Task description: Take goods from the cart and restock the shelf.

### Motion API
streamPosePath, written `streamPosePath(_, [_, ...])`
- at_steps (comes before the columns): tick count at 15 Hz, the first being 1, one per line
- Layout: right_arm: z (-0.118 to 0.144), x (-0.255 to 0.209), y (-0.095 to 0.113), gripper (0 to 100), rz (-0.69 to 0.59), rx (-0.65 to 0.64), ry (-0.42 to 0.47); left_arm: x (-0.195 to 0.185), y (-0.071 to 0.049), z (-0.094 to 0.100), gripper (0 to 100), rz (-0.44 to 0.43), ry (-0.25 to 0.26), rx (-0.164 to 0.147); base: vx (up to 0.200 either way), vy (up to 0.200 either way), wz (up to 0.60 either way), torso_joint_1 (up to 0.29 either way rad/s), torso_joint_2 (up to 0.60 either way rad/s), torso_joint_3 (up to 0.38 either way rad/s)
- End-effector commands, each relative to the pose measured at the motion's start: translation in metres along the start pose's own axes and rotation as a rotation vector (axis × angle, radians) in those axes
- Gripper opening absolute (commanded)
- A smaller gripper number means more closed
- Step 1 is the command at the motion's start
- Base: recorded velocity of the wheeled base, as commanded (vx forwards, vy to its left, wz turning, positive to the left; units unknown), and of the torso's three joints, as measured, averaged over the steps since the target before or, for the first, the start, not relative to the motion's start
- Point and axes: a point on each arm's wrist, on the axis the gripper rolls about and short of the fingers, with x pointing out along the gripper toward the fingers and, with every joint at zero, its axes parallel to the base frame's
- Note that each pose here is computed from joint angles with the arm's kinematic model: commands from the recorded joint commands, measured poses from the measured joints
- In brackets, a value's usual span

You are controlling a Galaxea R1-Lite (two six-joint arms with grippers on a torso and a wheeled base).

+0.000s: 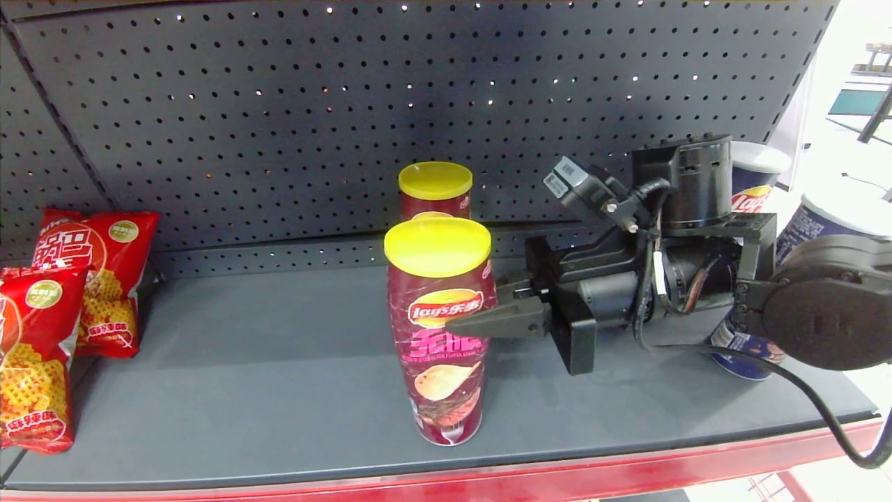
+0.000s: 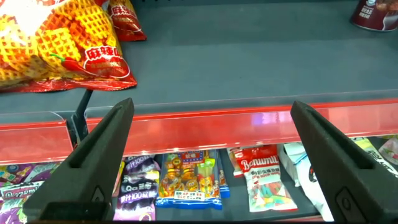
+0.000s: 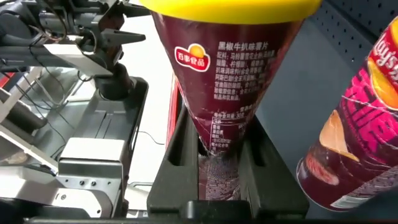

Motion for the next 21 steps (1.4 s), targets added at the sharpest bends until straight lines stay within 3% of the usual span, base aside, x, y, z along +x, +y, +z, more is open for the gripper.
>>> streamPosePath(1, [-0.001,0.001,0.0,0,0.004,0.003,0.002,0.0,0.0,0.0,100,0.0,0.001,0.0,0.0,0.0,0.0,0.0,0.0,0.0])
streamPosePath(14, [-0.015,0.009,-0.008,0,-0.007,0.039,0.02,0.0,0.0,0.0,100,0.0,0.001,0.0,0.0,0.0,0.0,0.0,0.0,0.0])
streamPosePath(15, [-0.016,0.009,-0.007,100,-0.006,0.043,0.022,0.0,0.0,0.0,100,0.0,0.001,0.0,0.0,0.0,0.0,0.0,0.0,0.0])
streamPosePath(21, [-0.013,0.003,-0.001,100,-0.008,0.042,0.021,0.0,0.0,0.0,100,0.0,0.001,0.0,0.0,0.0,0.0,0.0,0.0,0.0])
